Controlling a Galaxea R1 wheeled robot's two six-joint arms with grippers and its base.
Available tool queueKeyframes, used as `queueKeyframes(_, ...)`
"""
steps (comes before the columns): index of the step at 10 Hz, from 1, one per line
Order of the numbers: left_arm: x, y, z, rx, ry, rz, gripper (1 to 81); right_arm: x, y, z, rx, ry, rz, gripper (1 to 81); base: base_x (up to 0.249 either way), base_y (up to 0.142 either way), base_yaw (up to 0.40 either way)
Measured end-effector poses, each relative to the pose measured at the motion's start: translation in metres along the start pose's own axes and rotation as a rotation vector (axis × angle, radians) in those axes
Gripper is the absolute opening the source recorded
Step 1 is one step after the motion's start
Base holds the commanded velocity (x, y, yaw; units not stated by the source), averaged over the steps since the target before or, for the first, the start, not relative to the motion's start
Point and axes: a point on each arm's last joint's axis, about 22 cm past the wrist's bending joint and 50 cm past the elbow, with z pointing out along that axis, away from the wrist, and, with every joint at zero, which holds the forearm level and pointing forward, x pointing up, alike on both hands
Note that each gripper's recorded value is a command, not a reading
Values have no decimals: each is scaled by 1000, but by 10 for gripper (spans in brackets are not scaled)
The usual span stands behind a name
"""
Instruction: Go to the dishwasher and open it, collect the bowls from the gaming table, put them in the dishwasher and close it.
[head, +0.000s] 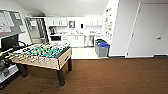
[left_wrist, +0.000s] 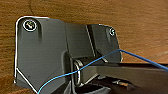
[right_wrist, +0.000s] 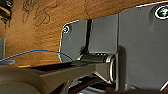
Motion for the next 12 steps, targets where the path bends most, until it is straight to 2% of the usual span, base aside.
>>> queueKeyframes(1,-7,0,0,0,-9,-3,811,-5,0,1,-2,-4,2,811,143,0,0)
queueKeyframes(3,1,2,1,-2,1,0,811,2,8,4,-24,3,-2,811,143,0,0)
queueKeyframes(6,-4,4,2,-5,-6,-3,811,1,2,9,-21,2,-2,811,143,0,0)
queueKeyframes(12,-2,3,2,-5,-2,0,811,3,6,8,-28,4,-3,811,143,0,0)
